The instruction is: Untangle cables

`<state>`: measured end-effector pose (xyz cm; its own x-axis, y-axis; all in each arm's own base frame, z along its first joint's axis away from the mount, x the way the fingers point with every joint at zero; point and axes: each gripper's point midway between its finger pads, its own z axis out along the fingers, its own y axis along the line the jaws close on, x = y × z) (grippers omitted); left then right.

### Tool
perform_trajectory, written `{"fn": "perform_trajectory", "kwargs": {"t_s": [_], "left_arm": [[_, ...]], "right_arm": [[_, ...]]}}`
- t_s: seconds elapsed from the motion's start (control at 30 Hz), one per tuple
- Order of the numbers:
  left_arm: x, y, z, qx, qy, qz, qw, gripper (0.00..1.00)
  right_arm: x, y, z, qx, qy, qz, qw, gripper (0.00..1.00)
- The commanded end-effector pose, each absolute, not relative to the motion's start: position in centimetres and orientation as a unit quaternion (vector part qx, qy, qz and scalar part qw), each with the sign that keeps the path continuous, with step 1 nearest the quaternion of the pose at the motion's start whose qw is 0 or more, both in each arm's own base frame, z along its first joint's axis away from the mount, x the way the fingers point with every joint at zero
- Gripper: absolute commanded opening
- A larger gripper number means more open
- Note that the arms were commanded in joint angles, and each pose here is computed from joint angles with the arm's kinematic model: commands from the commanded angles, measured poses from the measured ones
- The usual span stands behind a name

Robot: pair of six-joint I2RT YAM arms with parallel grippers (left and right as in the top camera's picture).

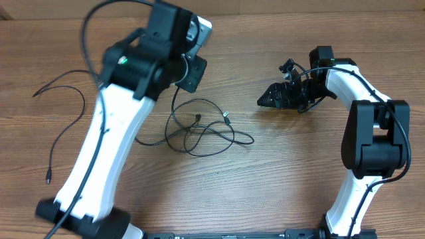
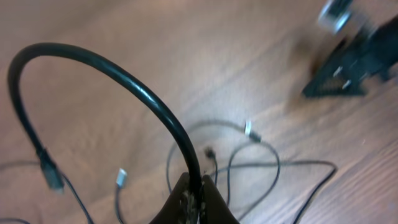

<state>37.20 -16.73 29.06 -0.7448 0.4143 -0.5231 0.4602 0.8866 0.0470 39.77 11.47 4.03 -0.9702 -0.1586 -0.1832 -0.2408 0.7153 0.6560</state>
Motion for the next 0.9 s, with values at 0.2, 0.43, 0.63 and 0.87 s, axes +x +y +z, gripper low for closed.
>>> {"fn": "perform_trajectory", "kwargs": {"t_s": [0.2,0.43,0.63,0.87], "left_arm": [[33.6,-21.7,21.5,0.283,0.938,-0.185,0.078,0.04],[29.7,-24.9,23.0,0.388,0.864,-0.319,0.041,0.04],[28.6,-24.8,22.0,0.410,0.854,-0.319,0.022,0.04],[25.7,-26.2,18.4,0.469,0.822,-0.322,-0.017,0.04]], "right_arm": [[39.6,11.7,3.5,-0.113,0.923,0.364,0.053,1.00],[39.7,11.7,3.5,-0.114,0.923,0.364,0.054,1.00],[39.7,11.7,3.5,-0.114,0.923,0.364,0.054,1.00],[39.7,11.7,3.5,-0.114,0.923,0.364,0.054,1.00]]}}
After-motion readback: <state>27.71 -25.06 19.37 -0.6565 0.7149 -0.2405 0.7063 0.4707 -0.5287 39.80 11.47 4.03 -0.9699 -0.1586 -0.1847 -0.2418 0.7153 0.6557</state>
